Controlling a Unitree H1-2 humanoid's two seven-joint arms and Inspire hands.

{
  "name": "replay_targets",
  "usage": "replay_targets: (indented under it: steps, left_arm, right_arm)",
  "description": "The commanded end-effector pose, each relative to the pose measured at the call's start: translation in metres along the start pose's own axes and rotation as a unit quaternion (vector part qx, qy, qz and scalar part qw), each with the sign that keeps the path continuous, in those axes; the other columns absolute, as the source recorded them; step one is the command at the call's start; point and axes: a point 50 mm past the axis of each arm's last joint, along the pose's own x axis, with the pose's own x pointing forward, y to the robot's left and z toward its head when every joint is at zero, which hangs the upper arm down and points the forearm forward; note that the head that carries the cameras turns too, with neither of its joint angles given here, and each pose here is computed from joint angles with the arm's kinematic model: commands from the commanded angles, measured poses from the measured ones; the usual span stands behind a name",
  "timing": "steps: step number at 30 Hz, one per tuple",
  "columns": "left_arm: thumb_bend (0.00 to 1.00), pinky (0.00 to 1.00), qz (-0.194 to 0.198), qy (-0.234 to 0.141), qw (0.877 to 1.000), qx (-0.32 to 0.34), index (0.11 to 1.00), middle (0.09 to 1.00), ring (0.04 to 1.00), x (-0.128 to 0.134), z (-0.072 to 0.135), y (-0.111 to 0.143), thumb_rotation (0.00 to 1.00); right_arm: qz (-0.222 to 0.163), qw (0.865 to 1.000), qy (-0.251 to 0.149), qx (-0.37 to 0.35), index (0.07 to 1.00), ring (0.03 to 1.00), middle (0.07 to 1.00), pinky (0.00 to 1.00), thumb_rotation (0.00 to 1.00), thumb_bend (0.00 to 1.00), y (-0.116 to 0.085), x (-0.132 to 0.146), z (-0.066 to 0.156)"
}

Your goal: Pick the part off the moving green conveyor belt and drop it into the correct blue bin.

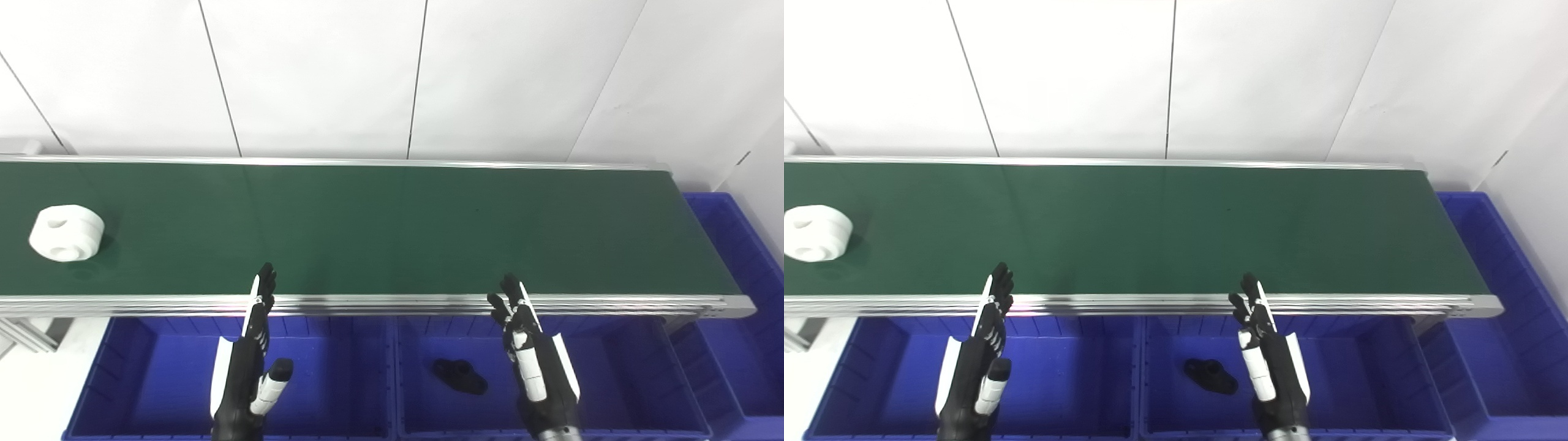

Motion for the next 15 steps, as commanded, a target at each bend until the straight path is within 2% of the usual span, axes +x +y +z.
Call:
replay_targets:
  steps: [1, 5, 10, 15]
  left_arm:
    - [0.84, 1.0, 0.001, -0.026, 1.0, 0.0, 1.0, 1.0, 1.0, 0.0, 0.007, -0.002, 0.99]
    - [0.84, 1.0, 0.003, -0.012, 1.0, -0.017, 1.0, 1.0, 1.0, -0.002, 0.005, -0.005, 0.97]
    - [0.79, 1.0, 0.014, 0.013, 0.998, -0.064, 1.0, 1.0, 1.0, -0.003, -0.002, -0.009, 0.94]
    - [0.81, 1.0, 0.023, 0.024, 0.997, -0.063, 1.0, 1.0, 1.0, -0.006, -0.011, -0.013, 0.93]
  right_arm:
    - [0.01, 0.999, -0.039, -0.01, 1.0, 0.962, 1.0, 0.98, 0.91, 0.78, 0.0, 0.004, 0.01]
    - [0.001, 1.0, -0.024, 0.01, 1.0, 0.961, 1.0, 0.98, 0.9, 0.8, 0.001, 0.003, 0.008]
    - [-0.013, 0.999, 0.0, 0.038, 1.0, 0.972, 1.0, 0.99, 0.91, 0.76, 0.003, 0.002, 0.002]
    - [-0.009, 1.0, 0.019, 0.009, 1.0, 0.978, 1.0, 0.99, 0.96, 0.77, 0.003, 0.001, -0.005]
